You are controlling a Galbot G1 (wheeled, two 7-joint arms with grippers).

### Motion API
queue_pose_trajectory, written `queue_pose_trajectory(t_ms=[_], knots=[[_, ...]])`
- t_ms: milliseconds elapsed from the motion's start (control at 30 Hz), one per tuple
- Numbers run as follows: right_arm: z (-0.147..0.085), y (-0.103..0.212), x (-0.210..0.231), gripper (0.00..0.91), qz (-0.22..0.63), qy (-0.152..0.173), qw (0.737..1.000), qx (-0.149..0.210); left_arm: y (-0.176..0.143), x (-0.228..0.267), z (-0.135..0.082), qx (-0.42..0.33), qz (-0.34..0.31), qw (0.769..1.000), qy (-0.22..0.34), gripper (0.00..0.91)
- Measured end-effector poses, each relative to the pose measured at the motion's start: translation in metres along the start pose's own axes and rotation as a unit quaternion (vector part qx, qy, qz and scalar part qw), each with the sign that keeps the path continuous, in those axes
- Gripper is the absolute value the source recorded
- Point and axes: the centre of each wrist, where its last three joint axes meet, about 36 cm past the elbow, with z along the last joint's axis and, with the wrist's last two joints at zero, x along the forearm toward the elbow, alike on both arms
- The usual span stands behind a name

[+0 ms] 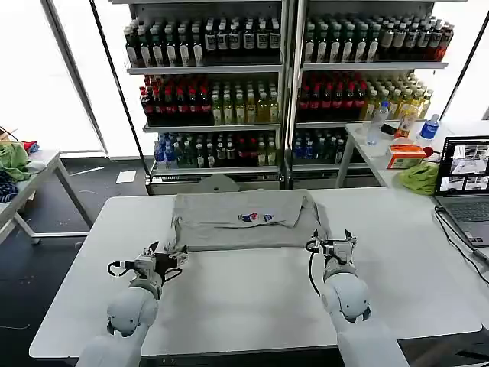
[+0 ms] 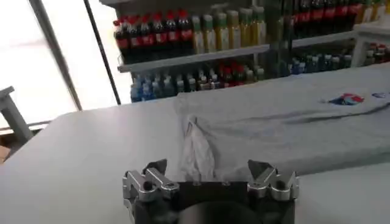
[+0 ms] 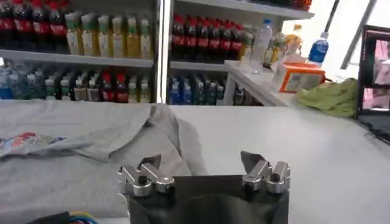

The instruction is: Fold and organize the clothes.

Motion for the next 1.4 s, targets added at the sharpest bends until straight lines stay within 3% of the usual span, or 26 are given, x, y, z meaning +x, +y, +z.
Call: queue_pose_trajectory(t_ms=[400,467,500,600,633,667,700,733,767,800,1400], knots=[[0.017,0.002,-0.008,0.907,-0.003,0.021,1.0,-0.008,0.001,-0.005,0.004,0.002,-0.004,1.0,0.003,0.907],[0.02,0.003,-0.009,0.867,-0.004,0.025,1.0,-0.009,0.001,-0.005,0.005,0.003,-0.004,1.0,0.005,0.907],[0.022,0.003,-0.01,0.806,-0.004,0.027,1.0,-0.01,0.001,-0.006,0.005,0.003,-0.004,1.0,0.006,0.877],[0.025,0.004,-0.011,0.746,-0.007,0.031,0.999,-0.013,0.001,-0.007,0.007,0.003,-0.004,1.0,0.009,0.433],[0.026,0.004,-0.012,0.725,-0.009,0.033,0.999,-0.014,0.0,-0.007,0.008,0.003,-0.004,1.0,0.011,0.353],[0.027,0.005,-0.013,0.725,-0.01,0.035,0.999,-0.015,0.0,-0.007,0.009,0.002,-0.004,1.0,0.013,0.353],[0.029,0.005,-0.014,0.685,-0.011,0.036,0.999,-0.015,0.0,-0.007,0.01,0.003,-0.004,1.0,0.014,0.191],[0.031,0.005,-0.014,0.514,-0.012,0.038,0.999,-0.016,0.0,-0.007,0.011,0.003,-0.004,1.0,0.015,0.06],[0.033,0.004,-0.015,0.383,-0.013,0.04,0.999,-0.016,0.0,-0.007,0.012,0.003,-0.004,1.0,0.016,0.06],[0.035,0.004,-0.015,0.01,-0.014,0.041,0.999,-0.017,0.0,-0.007,0.012,0.003,-0.004,1.0,0.016,0.02],[0.05,0.004,0.001,0.0,-0.027,0.045,0.999,-0.015,-0.003,-0.006,0.021,0.0,0.005,1.0,0.023,0.0]])
